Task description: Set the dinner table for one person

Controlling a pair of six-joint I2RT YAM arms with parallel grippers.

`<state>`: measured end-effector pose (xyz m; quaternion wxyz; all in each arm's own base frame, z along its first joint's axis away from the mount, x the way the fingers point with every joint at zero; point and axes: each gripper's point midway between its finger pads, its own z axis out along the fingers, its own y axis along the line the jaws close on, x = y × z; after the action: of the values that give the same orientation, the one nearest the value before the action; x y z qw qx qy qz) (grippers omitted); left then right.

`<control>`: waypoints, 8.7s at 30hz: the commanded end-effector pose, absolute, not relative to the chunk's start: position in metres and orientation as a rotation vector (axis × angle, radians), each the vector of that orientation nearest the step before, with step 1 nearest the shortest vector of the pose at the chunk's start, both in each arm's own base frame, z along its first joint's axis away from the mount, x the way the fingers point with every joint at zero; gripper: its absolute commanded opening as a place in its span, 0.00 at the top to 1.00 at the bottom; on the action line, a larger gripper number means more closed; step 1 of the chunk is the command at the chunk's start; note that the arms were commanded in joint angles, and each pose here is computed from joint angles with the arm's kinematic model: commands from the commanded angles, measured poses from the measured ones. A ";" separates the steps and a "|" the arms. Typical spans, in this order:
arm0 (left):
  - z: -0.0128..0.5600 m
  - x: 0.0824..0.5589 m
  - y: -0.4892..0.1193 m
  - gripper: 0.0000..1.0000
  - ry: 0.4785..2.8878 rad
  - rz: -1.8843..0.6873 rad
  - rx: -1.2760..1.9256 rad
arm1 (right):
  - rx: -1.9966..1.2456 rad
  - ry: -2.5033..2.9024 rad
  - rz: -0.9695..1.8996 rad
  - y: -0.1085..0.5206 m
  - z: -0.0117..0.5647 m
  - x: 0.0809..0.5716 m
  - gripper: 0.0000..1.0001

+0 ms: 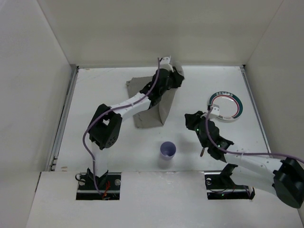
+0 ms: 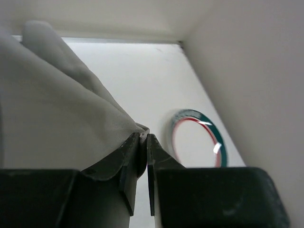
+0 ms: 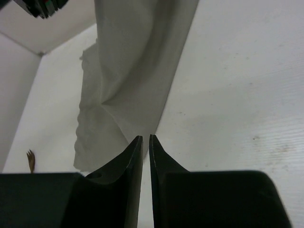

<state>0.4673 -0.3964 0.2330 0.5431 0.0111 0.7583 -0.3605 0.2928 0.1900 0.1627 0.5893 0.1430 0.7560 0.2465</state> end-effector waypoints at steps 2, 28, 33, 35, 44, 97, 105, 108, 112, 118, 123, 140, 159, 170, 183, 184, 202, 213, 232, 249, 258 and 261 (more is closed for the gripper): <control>0.269 0.440 -0.459 0.90 1.683 -1.087 0.229 | 0.528 1.585 0.555 0.148 0.192 0.292 0.84; 0.072 0.431 -0.163 0.44 2.132 -0.269 -0.378 | 0.511 1.655 0.553 0.154 0.174 0.303 0.75; 0.041 0.430 -0.169 0.52 2.219 -0.291 -0.390 | 0.483 1.660 0.562 0.161 0.175 0.304 0.70; 0.034 0.427 -0.168 0.60 2.242 -0.274 -0.392 | 0.481 1.660 0.561 0.160 0.174 0.304 0.70; 0.033 0.427 -0.096 0.98 2.185 -0.123 -0.562 | 0.472 1.676 0.549 0.163 0.170 0.307 0.61; 0.015 0.382 -0.159 0.73 2.134 -0.512 -0.705 | 0.618 2.049 0.254 0.134 0.111 0.375 0.91; 0.011 0.382 -0.157 0.74 2.129 -0.520 -0.744 | 0.691 2.149 0.301 0.134 0.071 0.303 0.65; 0.011 0.381 -0.156 0.74 2.128 -0.521 -0.748 | 0.677 2.127 0.289 0.132 0.080 0.301 0.55; 0.013 0.381 -0.155 0.74 2.120 -0.520 -0.750 | 0.585 2.008 0.262 0.134 0.121 0.330 0.49; 0.019 0.380 -0.153 0.74 2.099 -0.531 -0.750 | 0.460 2.007 0.241 0.157 0.131 0.421 0.52; 0.023 0.381 -0.151 0.74 2.081 -0.541 -0.753 | 0.565 2.073 0.163 0.131 0.094 0.454 0.49; 0.019 0.381 -0.152 0.74 2.090 -0.544 -0.756 | 0.513 2.156 0.233 0.143 0.081 0.449 0.52; 0.021 0.381 -0.145 0.74 2.071 -0.543 -0.782 | 0.524 2.254 0.328 0.157 0.061 0.452 0.61; 0.012 0.378 -0.127 0.66 2.058 -0.527 -0.886 | 0.668 1.979 0.286 0.109 0.127 0.447 0.96; 0.004 0.374 -0.101 0.61 2.026 -0.504 -1.008 | 0.738 2.097 0.030 0.072 0.087 0.425 0.65; 0.004 0.374 -0.100 0.61 2.022 -0.505 -1.016 | 0.728 2.081 0.005 0.069 0.092 0.425 0.59; 0.007 0.369 -0.087 0.62 1.973 -0.479 -1.060 | 0.543 2.278 0.179 0.143 0.065 0.450 0.27; -0.001 0.372 -0.101 0.63 2.005 -0.518 -1.048 | 0.623 2.280 0.258 0.140 0.065 0.477 0.84; -0.010 0.334 -0.103 0.69 2.039 -0.418 -1.058 | 0.672 2.219 0.200 0.106 0.073 0.511 0.84; 0.005 0.324 -0.112 0.68 2.016 -0.418 -0.984 | 0.715 2.174 0.161 0.084 0.077 0.477 0.82; 0.033 0.328 -0.109 0.68 1.960 -0.409 -0.946 | 0.708 2.125 0.150 0.073 0.096 0.481 0.48; 0.066 0.334 -0.107 0.67 1.908 -0.396 -0.863 | 0.714 2.077 0.173 0.071 0.115 0.475 0.38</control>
<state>0.3331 -0.1206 0.0431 0.4482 -0.3748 0.7884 -0.1925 0.4656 0.0777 0.0627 0.3874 0.2815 0.8762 0.0535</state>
